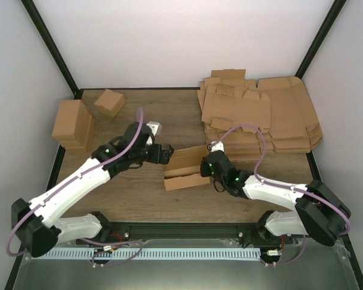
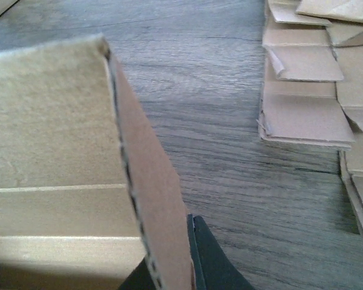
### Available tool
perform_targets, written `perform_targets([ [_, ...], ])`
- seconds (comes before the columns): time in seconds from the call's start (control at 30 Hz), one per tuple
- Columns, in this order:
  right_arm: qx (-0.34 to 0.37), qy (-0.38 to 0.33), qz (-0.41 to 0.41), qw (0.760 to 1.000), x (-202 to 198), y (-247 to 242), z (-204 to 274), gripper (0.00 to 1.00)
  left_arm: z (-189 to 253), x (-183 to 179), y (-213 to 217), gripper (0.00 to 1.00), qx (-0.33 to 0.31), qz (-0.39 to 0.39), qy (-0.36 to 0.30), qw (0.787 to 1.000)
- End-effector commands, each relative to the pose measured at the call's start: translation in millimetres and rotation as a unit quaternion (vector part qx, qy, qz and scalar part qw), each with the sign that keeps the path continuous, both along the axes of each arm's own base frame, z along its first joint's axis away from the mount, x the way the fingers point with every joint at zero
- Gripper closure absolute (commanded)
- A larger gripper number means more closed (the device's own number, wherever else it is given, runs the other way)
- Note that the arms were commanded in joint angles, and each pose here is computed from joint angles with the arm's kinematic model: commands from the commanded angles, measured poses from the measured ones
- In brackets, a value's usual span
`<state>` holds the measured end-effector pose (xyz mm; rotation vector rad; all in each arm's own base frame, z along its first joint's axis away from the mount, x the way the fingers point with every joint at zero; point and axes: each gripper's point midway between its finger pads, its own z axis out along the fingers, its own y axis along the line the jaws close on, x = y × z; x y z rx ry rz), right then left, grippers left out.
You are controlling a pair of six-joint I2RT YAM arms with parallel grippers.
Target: Fold the paper box
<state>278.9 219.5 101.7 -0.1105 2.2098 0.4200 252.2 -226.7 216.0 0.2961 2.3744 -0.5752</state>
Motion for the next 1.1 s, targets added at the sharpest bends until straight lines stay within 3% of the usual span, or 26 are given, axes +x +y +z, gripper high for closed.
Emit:
perform_targets([
  [0.0,-0.026,-0.021,0.048,0.998,-2.6,8.0,5.0,0.99,4.7,8.7,-17.9,0.05,0.035,-0.098,-0.008,0.995],
  [0.2,-0.030,-0.028,0.065,0.997,-3.7,11.6,7.7,0.99,-13.2,-2.0,-64.9,0.20,0.018,-0.249,0.025,0.968],
  [0.43,-0.038,-0.030,0.075,0.996,-3.0,14.3,8.5,0.99,-43.2,2.2,-72.8,0.35,0.036,-0.271,0.046,0.961],
  [0.6,-0.043,-0.028,0.078,0.996,-1.0,16.8,11.0,0.98,-44.9,6.0,-76.1,0.79,0.038,-0.273,0.033,0.961],
  [0.7,-0.054,-0.017,0.073,0.996,0.3,15.6,10.8,0.95,-49.6,3.6,-77.2,0.90,0.043,-0.277,0.033,0.959],
  [1.07,-0.038,-0.015,0.077,0.996,-6.3,14.2,35.0,0.67,-75.9,-9.7,-76.8,0.94,0.066,-0.281,0.050,0.956],
])
